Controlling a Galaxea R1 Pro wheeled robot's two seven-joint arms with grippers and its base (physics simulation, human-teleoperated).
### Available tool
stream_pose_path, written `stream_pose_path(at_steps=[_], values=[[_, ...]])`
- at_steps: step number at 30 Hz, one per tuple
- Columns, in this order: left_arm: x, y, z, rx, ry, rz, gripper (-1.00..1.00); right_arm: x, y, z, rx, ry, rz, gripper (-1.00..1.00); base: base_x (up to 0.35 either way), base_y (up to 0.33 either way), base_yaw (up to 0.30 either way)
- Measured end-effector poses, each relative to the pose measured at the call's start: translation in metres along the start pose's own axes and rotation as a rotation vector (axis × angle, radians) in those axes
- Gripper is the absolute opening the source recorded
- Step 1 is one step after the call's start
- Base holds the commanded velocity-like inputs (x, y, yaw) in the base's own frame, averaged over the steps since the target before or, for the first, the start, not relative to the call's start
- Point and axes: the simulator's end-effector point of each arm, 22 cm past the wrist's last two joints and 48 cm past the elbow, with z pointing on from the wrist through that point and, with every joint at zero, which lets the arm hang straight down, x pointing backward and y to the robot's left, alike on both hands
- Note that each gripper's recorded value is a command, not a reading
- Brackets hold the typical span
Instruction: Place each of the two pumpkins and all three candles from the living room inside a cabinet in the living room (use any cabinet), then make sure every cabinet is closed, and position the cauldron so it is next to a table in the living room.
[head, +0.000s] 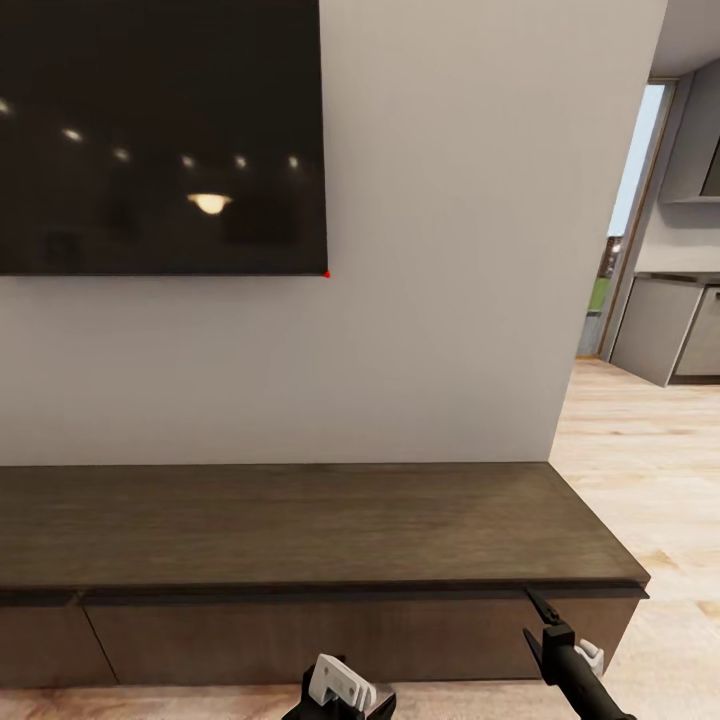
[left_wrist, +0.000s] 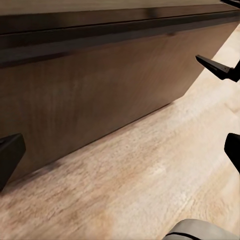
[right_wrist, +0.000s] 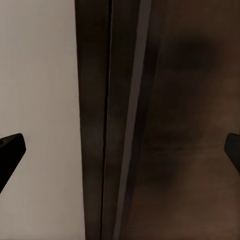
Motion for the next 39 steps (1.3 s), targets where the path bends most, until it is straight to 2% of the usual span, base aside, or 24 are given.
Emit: stream_pose_path(at_steps=[10, 39], values=[[0.0010, 0.0005, 0.0001, -0.002, 0.002, 0.001, 1.00, -0.0005, 0.0082, -0.0004, -0.039, -0.005, -0.008, 1.00, 0.000, 0.000, 0.000], [0.0057, 0.0015, 0.0018, -0.001, 0.011, -0.006, 1.00, -0.0023, 0.0025, -0.0016, -0.029, -0.004, -0.005, 1.00, 0.000, 0.000, 0.000]])
